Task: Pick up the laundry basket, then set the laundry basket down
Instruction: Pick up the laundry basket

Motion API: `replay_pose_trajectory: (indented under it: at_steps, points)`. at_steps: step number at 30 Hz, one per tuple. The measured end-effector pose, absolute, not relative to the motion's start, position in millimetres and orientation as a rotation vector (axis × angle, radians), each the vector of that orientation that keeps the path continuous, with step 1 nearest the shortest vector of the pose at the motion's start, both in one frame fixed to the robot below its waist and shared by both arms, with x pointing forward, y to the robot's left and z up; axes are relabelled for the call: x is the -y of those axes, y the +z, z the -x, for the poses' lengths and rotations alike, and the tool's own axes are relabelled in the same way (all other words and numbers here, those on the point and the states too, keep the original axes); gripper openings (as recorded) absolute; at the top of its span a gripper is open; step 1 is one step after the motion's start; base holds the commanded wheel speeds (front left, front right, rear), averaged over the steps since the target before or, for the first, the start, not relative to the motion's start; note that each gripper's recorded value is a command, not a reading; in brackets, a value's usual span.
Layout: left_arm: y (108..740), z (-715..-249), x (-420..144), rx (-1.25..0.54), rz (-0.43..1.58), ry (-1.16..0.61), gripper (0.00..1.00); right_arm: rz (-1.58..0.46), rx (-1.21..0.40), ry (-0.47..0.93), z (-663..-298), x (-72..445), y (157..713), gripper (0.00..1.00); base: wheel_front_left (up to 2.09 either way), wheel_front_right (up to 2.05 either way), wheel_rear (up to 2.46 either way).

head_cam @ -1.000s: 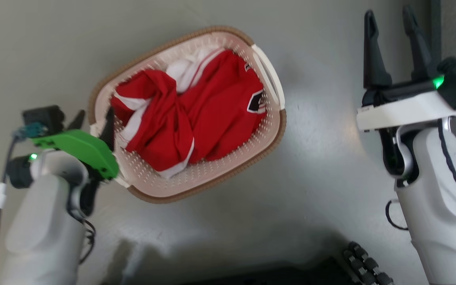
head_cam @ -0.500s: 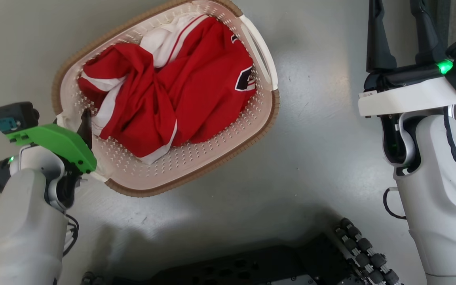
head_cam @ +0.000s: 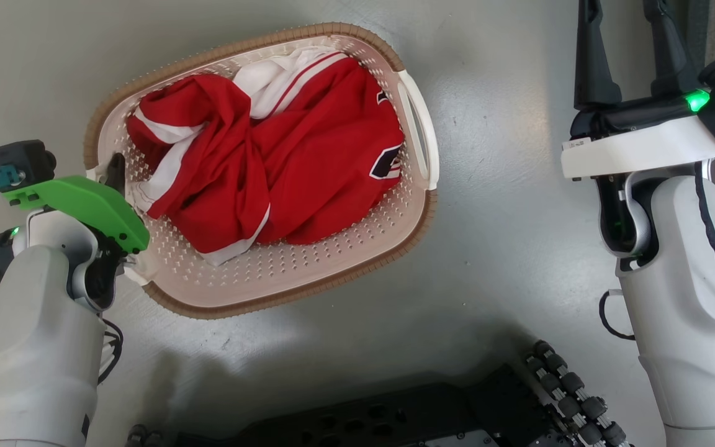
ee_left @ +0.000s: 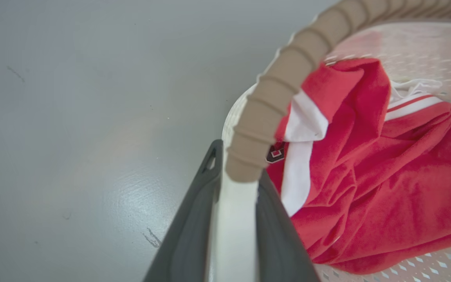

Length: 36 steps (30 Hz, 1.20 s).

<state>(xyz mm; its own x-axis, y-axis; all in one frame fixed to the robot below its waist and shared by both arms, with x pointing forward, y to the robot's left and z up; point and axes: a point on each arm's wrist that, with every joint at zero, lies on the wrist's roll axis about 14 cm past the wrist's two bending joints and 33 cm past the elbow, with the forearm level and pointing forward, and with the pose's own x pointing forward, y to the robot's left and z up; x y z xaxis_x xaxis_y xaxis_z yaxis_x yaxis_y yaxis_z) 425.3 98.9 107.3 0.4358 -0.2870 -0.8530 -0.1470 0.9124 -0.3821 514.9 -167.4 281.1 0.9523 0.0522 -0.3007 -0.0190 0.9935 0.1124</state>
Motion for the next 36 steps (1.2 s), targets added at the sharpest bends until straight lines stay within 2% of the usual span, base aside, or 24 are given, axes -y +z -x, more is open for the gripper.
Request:
replay_pose_trajectory:
  at_steps: [14,36]
  points:
    - [120.0,-461.6,-90.5,-1.047,0.426,-0.133,0.0,-0.118,-0.306,0.027,-515.1,168.9,283.5,1.0,0.0,0.0,0.0]
    - [117.4,-474.0,-89.2,-1.079,0.317,-0.223,0.0,-0.107,-0.296,0.013,-513.3,177.8,292.3,1.0,0.0,0.0,0.0]
